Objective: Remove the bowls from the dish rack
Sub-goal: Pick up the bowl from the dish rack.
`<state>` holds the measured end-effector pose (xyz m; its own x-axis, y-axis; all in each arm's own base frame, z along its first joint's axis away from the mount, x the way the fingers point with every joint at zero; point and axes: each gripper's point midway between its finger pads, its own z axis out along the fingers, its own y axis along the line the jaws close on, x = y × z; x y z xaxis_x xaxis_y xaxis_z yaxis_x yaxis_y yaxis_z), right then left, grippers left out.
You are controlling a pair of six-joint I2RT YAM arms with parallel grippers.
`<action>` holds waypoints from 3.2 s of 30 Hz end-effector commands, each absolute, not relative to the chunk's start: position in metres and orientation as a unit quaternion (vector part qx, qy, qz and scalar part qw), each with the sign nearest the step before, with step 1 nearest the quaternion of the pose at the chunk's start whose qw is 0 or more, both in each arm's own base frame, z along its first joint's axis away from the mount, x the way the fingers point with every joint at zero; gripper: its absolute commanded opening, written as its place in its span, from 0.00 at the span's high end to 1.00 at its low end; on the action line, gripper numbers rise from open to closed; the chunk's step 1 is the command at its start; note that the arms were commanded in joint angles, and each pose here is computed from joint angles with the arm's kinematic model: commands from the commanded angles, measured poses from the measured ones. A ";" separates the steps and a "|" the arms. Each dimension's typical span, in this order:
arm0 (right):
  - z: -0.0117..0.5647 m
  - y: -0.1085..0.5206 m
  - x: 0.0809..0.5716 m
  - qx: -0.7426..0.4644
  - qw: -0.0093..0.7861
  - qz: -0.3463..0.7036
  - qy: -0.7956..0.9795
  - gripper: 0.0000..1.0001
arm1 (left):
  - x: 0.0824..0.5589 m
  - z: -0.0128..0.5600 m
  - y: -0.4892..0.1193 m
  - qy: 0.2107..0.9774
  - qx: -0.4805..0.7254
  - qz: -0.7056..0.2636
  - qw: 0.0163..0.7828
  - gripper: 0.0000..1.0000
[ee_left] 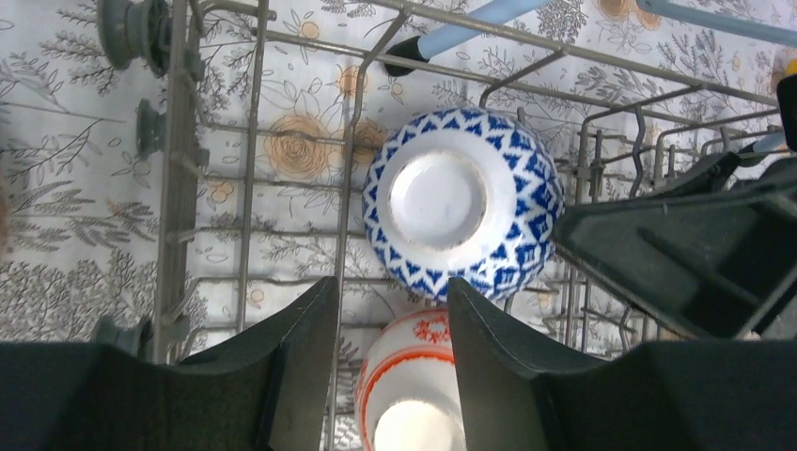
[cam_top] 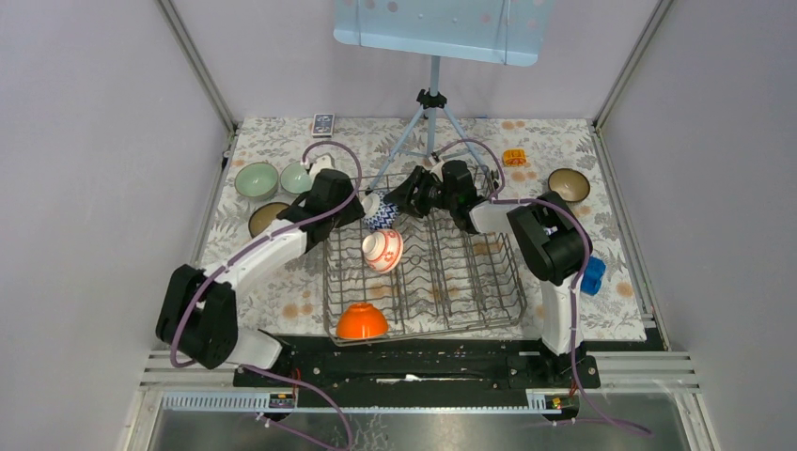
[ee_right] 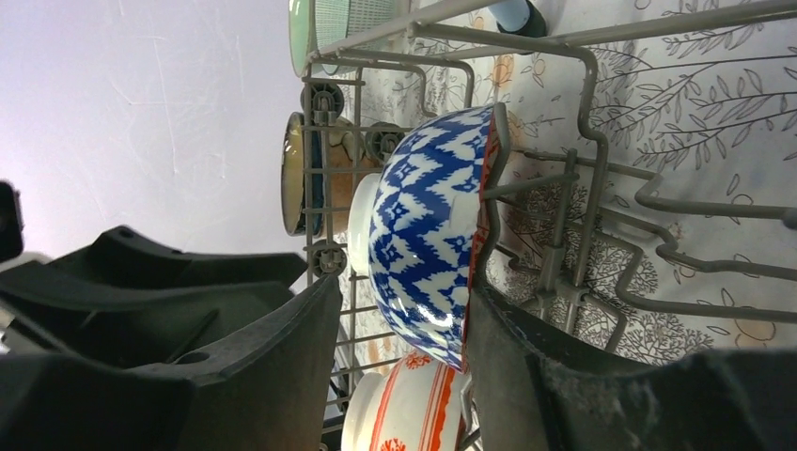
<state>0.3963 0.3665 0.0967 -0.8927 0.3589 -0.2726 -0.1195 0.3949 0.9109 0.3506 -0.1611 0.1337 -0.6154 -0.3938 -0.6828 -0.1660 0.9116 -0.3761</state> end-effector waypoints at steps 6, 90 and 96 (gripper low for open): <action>0.112 0.378 0.389 0.050 0.212 0.587 0.780 0.50 | 0.399 0.143 -0.173 0.872 -0.159 -0.162 0.434 0.56; 0.248 0.411 0.376 -0.037 0.219 0.741 0.634 1.00 | 0.349 0.249 -0.116 0.825 -0.214 -0.141 0.504 0.37; 0.272 0.406 0.357 -0.060 0.233 0.733 0.636 1.00 | 0.325 0.277 -0.122 0.811 -0.204 -0.197 0.512 0.16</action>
